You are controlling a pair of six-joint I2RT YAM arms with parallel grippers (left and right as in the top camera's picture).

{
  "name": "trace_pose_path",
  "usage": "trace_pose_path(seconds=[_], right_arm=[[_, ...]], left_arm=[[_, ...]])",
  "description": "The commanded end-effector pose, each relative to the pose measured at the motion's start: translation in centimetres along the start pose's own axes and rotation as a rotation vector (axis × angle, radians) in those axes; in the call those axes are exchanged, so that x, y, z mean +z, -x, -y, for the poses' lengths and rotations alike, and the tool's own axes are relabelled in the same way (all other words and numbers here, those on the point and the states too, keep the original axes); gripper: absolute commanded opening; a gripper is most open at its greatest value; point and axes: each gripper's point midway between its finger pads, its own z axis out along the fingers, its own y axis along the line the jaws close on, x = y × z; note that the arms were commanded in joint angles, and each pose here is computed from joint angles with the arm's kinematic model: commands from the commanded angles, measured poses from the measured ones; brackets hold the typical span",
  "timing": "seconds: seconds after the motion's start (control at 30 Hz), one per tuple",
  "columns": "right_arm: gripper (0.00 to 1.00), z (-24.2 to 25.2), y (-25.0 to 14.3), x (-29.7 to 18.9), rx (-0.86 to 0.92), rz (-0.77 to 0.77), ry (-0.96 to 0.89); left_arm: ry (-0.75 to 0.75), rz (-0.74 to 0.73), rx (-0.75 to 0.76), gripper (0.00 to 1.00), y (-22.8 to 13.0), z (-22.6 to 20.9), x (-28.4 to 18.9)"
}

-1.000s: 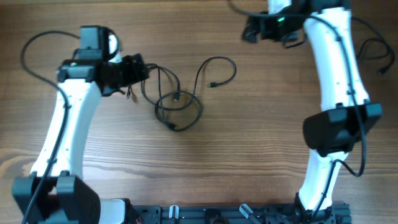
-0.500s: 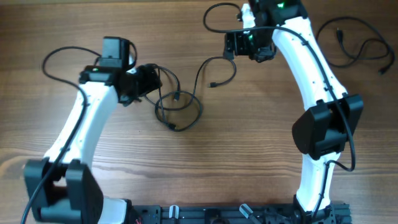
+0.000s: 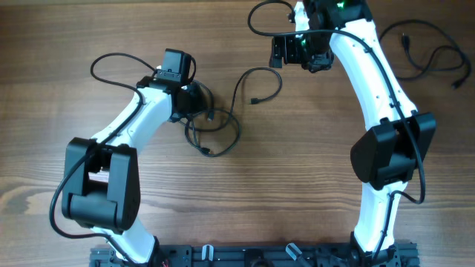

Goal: Untangle cables

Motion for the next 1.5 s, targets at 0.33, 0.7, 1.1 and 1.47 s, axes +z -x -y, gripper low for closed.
trace_pose_path(seconds=[0.33, 0.7, 1.1, 1.47], right_arm=[[0.95, 0.2, 0.4, 0.5, -0.031, 0.011, -0.014], [0.88, -1.2, 0.6, 0.5, -0.106, 0.019, 0.065], [0.88, -8.0, -2.1, -2.4, -0.418, -0.011, 0.508], [0.83, -8.5, -2.3, -2.6, -0.413, -0.016, 0.535]], left_arm=[[-0.057, 0.160, 0.001, 0.04, 3.0, 1.8, -5.2], [-0.615, 0.415, 0.137, 0.04, -0.2, 7.4, -28.2], [-0.678, 0.622, 0.667, 0.04, -3.1, 8.5, -33.3], [-0.600, 0.564, 0.250, 0.04, 1.2, 7.5, -30.2]])
